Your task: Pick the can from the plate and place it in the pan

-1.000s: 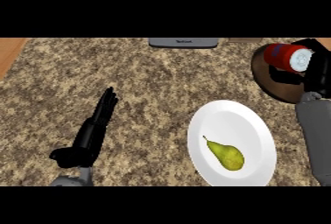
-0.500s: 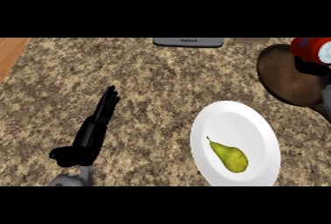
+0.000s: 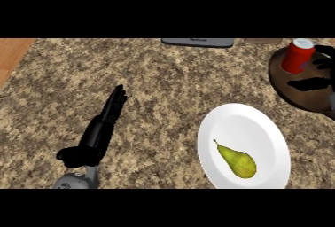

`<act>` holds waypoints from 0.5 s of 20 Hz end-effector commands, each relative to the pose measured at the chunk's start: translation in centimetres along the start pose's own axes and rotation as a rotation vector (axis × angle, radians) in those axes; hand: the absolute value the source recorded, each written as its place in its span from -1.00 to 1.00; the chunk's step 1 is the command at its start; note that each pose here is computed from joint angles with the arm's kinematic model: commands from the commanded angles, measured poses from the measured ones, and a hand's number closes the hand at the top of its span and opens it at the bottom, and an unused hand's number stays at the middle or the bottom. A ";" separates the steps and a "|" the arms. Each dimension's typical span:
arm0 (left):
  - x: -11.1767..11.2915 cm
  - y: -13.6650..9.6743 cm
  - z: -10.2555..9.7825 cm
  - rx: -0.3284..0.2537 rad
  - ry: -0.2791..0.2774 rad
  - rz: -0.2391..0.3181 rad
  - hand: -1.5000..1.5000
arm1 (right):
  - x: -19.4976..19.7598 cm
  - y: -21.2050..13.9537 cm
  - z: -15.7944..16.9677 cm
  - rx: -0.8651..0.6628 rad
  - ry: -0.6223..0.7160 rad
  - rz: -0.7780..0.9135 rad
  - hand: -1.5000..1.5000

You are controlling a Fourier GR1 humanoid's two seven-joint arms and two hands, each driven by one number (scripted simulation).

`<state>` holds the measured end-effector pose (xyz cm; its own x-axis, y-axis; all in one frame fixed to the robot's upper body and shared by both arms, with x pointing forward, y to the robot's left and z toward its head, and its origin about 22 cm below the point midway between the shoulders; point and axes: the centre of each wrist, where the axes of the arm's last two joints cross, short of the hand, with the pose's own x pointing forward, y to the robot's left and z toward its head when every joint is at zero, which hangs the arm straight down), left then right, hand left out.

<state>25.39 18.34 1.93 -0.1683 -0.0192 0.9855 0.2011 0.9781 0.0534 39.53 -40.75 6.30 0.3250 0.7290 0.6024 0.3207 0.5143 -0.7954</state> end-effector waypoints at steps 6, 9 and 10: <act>0.4 0.6 0.0 0.002 0.012 0.003 0.00 | 1.2 0.9 -0.1 -0.042 -0.096 -0.238 -1.00; -1.1 0.5 0.6 0.016 0.018 0.000 0.00 | 0.4 -0.6 -0.4 -0.112 -0.125 -0.369 -1.00; 0.0 1.1 -0.6 0.018 0.009 -0.004 0.00 | 1.6 -1.8 -1.2 -0.121 -0.118 -0.391 -1.00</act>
<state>25.48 18.59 1.78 -0.1644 -0.0216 0.9862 0.1924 0.9799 0.0536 40.08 -40.66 7.16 0.1374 0.6083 0.7817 0.4339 0.6725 -0.5996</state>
